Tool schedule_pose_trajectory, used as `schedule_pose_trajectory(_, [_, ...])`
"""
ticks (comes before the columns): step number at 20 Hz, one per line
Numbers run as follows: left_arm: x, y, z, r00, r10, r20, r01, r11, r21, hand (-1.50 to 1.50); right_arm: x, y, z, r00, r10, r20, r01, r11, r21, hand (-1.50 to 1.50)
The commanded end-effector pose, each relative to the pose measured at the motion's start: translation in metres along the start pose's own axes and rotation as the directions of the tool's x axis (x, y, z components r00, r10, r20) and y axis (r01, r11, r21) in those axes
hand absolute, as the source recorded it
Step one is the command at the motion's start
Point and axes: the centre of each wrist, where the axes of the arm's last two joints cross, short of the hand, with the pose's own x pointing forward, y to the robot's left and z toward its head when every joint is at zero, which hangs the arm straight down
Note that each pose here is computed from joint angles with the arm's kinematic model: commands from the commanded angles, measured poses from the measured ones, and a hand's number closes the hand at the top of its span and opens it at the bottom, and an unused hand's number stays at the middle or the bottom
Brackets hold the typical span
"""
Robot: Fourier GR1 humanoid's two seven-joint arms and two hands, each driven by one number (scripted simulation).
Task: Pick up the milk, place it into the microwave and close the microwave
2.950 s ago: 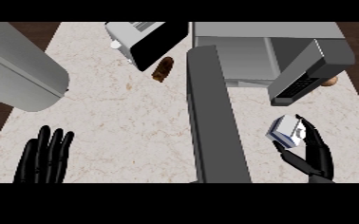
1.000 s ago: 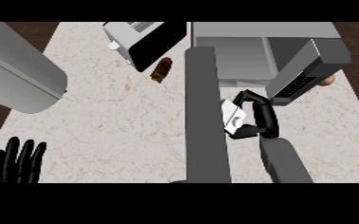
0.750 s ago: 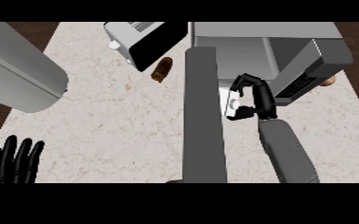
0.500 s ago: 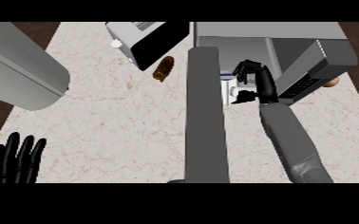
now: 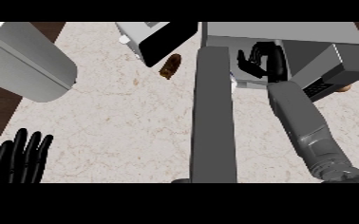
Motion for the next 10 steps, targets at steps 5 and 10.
schedule_pose_trajectory(5, [-0.005, -0.008, -0.001, 1.0, -0.024, -0.012, 0.024, 0.999, -0.028, -1.5, 0.007, -0.019, -0.019, 0.965, 0.248, 0.09, -0.233, 0.96, -0.155, 1.5])
schedule_pose_trajectory(10, [-0.002, -0.004, -0.007, 0.998, -0.061, 0.009, 0.061, 0.998, -0.017, -1.5, 0.014, -0.001, -0.019, 0.949, 0.305, 0.076, -0.306, 0.952, 0.004, -1.5])
